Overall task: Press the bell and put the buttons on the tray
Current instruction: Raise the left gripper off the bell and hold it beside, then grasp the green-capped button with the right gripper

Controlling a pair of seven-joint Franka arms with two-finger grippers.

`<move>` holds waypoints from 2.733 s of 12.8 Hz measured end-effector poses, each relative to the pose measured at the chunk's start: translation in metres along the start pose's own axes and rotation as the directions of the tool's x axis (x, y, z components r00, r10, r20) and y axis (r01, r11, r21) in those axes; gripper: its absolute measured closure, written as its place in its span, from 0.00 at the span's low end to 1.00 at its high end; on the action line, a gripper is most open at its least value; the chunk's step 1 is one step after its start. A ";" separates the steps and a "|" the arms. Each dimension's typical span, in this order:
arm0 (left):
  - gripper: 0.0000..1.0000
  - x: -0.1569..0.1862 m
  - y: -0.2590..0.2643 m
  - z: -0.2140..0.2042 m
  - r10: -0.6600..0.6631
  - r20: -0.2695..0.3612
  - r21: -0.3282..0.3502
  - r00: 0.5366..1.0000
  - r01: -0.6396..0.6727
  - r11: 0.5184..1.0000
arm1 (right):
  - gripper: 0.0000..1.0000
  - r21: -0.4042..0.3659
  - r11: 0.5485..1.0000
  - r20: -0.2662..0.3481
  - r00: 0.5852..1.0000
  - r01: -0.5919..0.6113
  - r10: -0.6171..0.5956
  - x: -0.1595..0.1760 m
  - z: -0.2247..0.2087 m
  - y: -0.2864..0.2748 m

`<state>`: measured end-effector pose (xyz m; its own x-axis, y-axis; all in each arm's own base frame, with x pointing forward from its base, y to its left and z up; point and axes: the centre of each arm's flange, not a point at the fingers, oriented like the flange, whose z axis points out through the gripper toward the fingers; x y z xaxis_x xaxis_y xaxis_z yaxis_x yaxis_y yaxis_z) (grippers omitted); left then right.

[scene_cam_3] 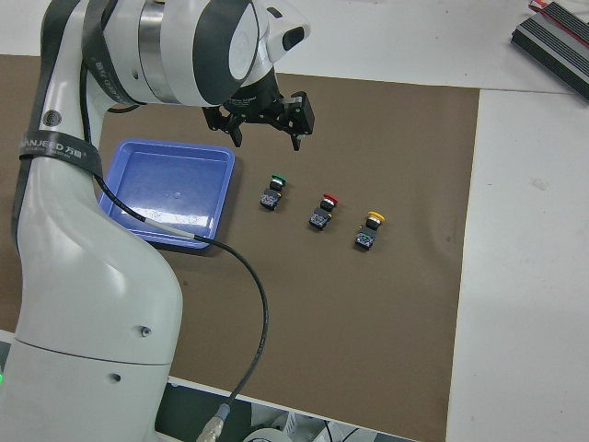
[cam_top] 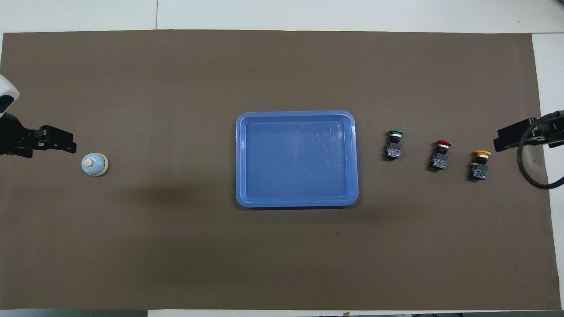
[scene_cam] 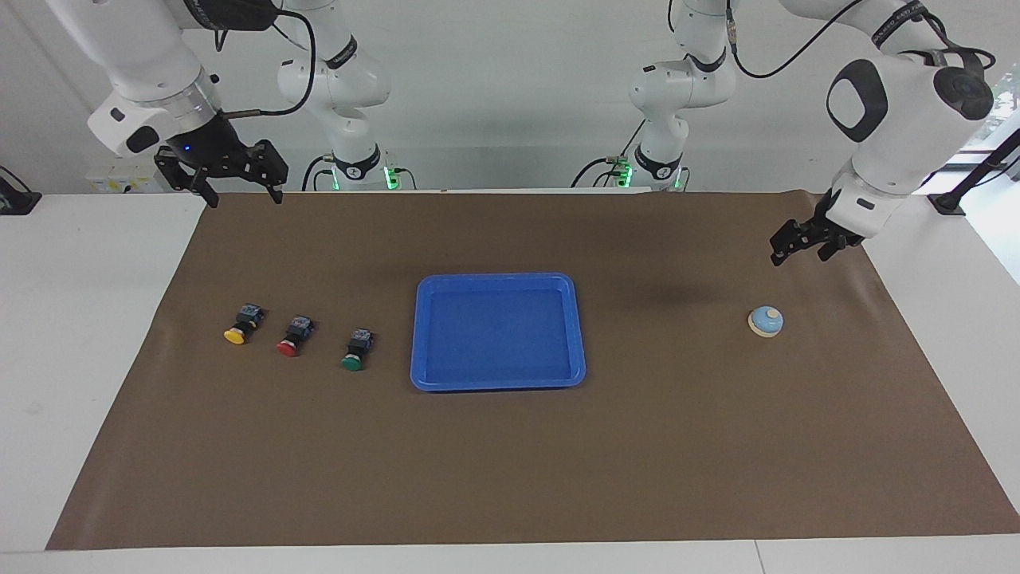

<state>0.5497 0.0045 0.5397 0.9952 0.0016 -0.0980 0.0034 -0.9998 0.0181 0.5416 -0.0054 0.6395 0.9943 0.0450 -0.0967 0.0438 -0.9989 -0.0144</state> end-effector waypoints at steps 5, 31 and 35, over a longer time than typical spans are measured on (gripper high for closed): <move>0.00 -0.011 0.039 -0.016 0.020 0.049 0.009 0.999 -0.020 1.000 | 0.00 0.000 1.000 0.005 1.000 0.003 -0.003 -0.001 0.002 -0.002; 0.00 -0.013 0.038 -0.049 0.018 0.052 0.009 0.998 -0.019 1.000 | 0.00 0.028 0.987 -0.174 0.972 -0.159 0.161 0.059 0.358 -0.078; 0.00 -0.013 0.043 -0.049 0.027 0.050 0.009 0.998 -0.028 1.000 | 0.15 0.023 0.988 -0.160 0.975 -0.153 0.155 0.059 0.358 -0.078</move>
<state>0.5418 -0.0379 0.5903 0.9888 -0.0268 -0.1469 -0.0254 -0.9996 0.0115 0.5623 0.0789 0.2789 0.9917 -0.1126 0.0625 -0.1113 -0.9935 -0.0226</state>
